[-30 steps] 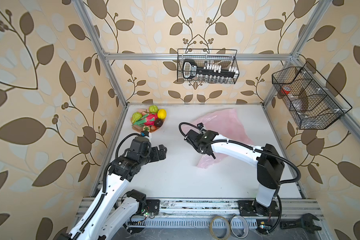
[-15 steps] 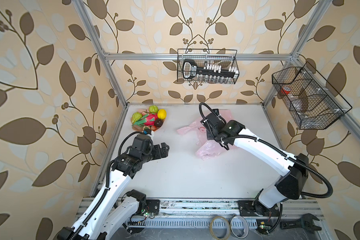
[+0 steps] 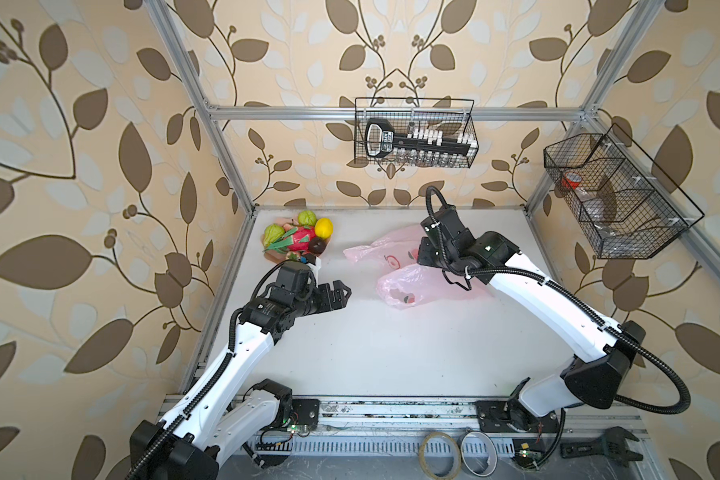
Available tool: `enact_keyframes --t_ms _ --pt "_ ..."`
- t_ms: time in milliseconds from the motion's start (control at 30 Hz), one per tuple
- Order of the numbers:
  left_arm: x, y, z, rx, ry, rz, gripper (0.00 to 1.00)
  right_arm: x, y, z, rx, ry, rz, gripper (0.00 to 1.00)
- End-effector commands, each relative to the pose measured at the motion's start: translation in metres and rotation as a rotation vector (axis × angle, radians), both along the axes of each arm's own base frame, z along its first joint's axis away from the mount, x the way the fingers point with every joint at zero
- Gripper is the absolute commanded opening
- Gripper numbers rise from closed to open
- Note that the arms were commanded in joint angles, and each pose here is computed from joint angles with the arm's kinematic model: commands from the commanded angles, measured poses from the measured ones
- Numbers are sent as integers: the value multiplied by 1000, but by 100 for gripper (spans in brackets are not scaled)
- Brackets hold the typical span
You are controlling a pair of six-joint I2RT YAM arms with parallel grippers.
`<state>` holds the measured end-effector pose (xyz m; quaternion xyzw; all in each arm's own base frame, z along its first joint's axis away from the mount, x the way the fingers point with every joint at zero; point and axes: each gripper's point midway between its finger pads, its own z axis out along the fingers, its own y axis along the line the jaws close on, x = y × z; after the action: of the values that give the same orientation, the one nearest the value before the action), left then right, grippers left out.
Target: Place the fruits into the plastic bag
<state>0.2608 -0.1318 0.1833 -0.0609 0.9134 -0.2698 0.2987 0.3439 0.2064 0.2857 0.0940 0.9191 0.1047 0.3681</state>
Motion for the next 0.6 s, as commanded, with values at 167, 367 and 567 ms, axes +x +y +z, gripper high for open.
enact_keyframes --t_ms 167,367,567 --pt "22 4 30 -18 -45 51 99 -5 -4 11 187 -22 -75 0" --pt "31 0 49 -135 -7 52 99 -7 -2 3 254 -17 -100 0" --pt "20 -16 46 -217 7 -24 99 -6 1 0 272 -10 -87 0"
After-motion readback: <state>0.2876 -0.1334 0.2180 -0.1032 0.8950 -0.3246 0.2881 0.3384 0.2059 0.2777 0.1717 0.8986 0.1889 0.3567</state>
